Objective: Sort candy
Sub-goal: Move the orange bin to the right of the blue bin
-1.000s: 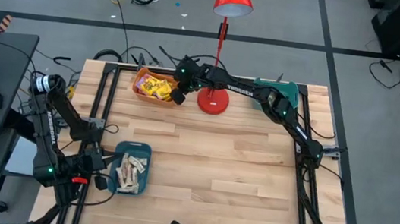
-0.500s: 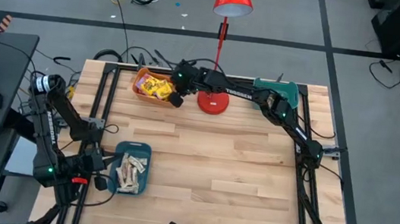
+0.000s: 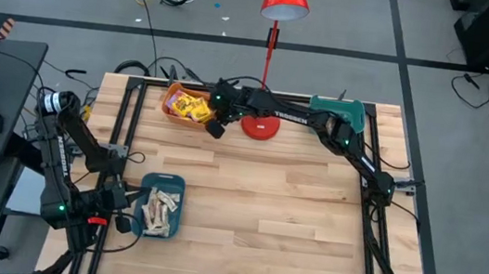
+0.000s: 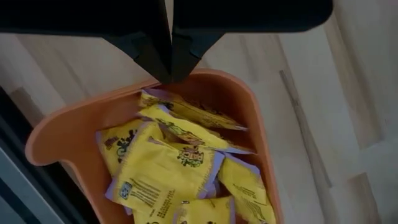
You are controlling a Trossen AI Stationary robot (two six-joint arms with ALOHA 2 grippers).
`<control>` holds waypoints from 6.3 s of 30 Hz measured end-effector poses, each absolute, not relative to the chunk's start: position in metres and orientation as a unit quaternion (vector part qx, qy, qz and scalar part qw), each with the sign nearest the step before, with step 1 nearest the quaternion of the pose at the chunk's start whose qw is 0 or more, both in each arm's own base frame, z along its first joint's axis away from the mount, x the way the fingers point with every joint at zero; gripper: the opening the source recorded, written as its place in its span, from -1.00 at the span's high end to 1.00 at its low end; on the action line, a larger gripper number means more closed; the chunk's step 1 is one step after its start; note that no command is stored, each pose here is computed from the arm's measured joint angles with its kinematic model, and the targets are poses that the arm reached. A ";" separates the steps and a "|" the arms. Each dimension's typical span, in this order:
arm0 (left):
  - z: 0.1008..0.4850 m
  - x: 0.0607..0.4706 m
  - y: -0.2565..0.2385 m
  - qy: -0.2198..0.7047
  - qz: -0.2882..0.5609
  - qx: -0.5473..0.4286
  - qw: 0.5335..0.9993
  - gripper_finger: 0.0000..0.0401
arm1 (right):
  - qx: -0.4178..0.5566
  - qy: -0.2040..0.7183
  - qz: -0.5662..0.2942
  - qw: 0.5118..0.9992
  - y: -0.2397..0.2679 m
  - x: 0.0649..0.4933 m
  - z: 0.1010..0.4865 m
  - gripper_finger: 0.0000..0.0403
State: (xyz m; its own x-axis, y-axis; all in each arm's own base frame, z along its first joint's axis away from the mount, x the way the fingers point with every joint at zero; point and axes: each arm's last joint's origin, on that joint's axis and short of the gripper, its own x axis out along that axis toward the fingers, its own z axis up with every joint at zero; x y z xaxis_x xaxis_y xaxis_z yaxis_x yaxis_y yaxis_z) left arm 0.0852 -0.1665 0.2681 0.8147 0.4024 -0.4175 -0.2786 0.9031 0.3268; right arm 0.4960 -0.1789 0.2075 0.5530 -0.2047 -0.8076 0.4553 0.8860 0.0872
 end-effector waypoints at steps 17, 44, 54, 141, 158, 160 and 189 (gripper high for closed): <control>0.268 0.085 -0.167 0.250 0.180 0.123 0.943 1.00 | 0.149 0.430 -0.177 0.873 -0.156 0.504 0.208 1.00; 0.268 0.085 -0.167 0.250 0.180 0.123 0.943 1.00 | 0.161 0.387 -0.154 0.895 -0.153 0.512 0.188 1.00; 0.268 0.085 -0.167 0.250 0.180 0.123 0.943 1.00 | 0.180 0.367 -0.146 0.901 -0.147 0.517 0.190 1.00; 0.267 0.086 -0.169 0.256 0.177 0.107 0.944 1.00 | 0.053 0.408 -0.060 0.909 -0.130 0.511 0.228 1.00; 0.266 0.086 -0.171 0.254 0.175 0.094 0.947 1.00 | 0.084 0.416 -0.078 0.902 -0.130 0.510 0.203 1.00; 0.266 0.086 -0.171 0.254 0.175 0.094 0.947 1.00 | 0.082 0.413 -0.090 0.903 -0.131 0.511 0.203 1.00; 0.266 0.087 -0.172 0.253 0.173 0.090 0.948 1.00 | 0.141 0.405 -0.117 0.896 -0.136 0.508 0.187 1.00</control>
State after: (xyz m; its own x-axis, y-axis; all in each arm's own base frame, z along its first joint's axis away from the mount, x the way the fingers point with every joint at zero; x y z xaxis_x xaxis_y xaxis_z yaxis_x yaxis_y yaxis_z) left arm 0.0868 -0.1722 0.2660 0.8123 0.3726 -0.4487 -0.2817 0.9243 0.2576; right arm 0.5079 -0.1356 0.1866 0.6440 -0.0954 -0.7591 0.3240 0.9328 0.1576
